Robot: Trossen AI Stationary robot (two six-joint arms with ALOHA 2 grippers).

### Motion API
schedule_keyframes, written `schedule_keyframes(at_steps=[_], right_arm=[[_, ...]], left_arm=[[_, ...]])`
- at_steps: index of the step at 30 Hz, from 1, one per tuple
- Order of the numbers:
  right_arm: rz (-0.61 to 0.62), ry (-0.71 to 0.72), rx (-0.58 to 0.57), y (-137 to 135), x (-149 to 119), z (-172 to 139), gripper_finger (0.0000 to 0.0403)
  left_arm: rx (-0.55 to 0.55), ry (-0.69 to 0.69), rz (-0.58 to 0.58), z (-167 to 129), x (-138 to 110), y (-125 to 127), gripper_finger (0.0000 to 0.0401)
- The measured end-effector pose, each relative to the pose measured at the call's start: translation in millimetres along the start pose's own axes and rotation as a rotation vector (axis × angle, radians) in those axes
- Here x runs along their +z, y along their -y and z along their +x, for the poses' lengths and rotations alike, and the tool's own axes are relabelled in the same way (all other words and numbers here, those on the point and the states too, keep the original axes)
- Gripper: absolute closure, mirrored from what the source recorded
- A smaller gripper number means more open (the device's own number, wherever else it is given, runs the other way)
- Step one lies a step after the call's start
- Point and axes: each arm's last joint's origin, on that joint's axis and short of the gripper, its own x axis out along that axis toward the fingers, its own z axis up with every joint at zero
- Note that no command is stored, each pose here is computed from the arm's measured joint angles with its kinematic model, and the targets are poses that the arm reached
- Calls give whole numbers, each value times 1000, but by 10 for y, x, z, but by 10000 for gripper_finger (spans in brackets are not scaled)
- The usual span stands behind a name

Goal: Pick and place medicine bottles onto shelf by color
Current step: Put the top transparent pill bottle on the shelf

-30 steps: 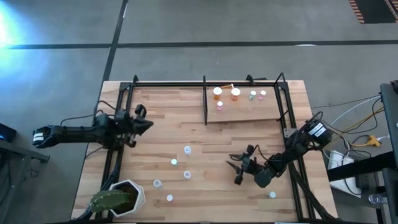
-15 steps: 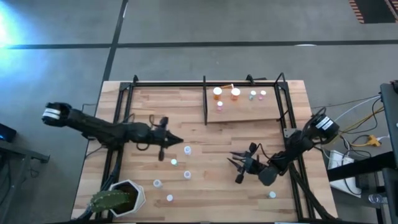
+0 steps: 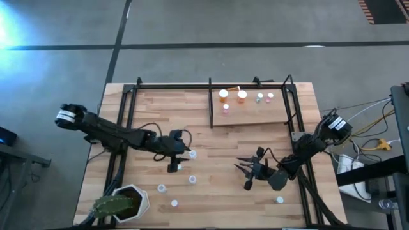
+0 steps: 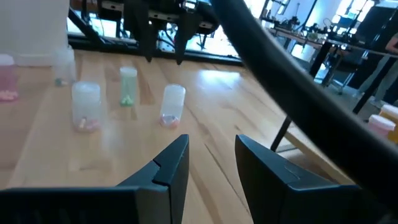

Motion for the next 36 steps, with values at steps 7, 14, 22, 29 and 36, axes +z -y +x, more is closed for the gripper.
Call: schedule_keyframes(at_steps=[7, 14, 22, 29, 36], right_arm=[[17, -17, 3, -4, -51, 4, 294], [-8, -7, 29, -56, -27, -52, 302], [-64, 31, 61, -183, 54, -229, 303], [-108, 76, 24, -254, 93, -523, 303], [-117, 105, 5, -297, 65, -772, 303]], left_arm=[[46, -121, -107, 208, -157, -1, 167], [52, -70, -112, 463, -110, 37, 199], [92, -38, -114, 562, -18, 45, 271], [77, 58, -107, 651, 36, 61, 287], [59, 130, -114, 874, 272, 113, 285]])
